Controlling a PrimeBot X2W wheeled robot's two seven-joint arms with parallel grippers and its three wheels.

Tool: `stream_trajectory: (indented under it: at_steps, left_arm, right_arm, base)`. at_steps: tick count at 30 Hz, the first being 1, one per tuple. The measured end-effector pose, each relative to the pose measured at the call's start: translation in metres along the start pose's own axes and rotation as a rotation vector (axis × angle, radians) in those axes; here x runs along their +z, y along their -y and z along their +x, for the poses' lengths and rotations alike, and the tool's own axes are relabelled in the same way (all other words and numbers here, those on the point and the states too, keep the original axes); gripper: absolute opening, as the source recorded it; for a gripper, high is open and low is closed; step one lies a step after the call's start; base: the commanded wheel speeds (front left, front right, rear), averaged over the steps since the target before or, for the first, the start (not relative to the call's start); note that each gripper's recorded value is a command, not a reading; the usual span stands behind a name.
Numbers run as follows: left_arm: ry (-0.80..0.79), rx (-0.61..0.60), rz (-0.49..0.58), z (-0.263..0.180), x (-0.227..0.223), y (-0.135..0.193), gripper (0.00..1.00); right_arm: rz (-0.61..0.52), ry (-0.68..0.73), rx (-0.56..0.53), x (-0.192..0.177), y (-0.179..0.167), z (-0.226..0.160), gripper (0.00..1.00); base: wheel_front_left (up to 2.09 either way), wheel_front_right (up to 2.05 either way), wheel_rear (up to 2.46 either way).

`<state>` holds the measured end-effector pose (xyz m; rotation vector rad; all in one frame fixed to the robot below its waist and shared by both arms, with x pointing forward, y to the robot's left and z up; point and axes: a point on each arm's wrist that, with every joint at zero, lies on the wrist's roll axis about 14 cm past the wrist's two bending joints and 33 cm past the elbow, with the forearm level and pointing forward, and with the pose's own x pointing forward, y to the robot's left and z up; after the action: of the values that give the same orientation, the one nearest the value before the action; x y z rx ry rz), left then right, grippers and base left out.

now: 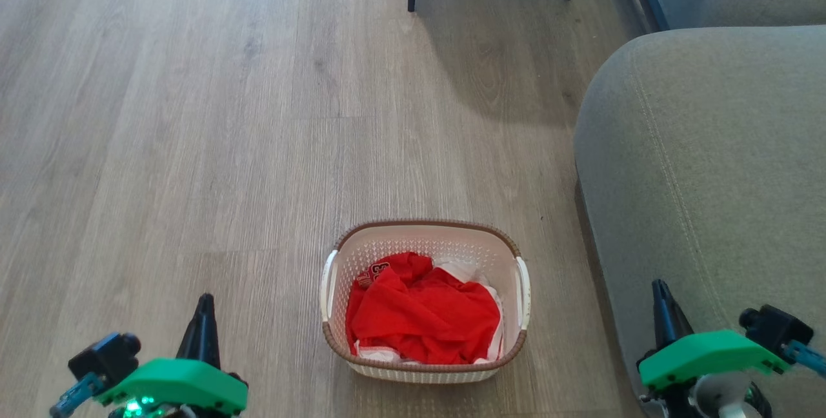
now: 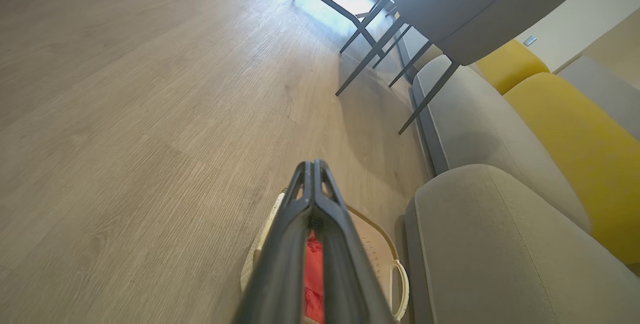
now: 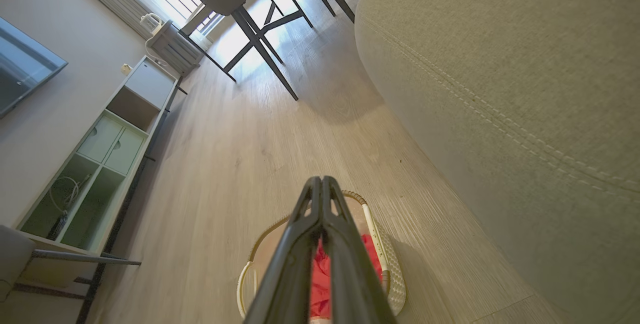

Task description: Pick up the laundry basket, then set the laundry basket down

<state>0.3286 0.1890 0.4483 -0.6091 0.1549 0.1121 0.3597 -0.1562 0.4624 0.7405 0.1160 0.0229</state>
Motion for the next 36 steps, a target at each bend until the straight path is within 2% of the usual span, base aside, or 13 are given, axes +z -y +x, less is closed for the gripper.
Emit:
stream_trajectory:
  at_steps: [36]
  left_arm:
    - [-0.028, -0.008, -0.412, 0.018, 0.008, 0.002, 0.00]
  right_arm:
    - [0.369, 0.026, -0.059, 0.016, 0.016, 0.003, 0.00]
  base:
    - [0.00, 0.00, 0.00]
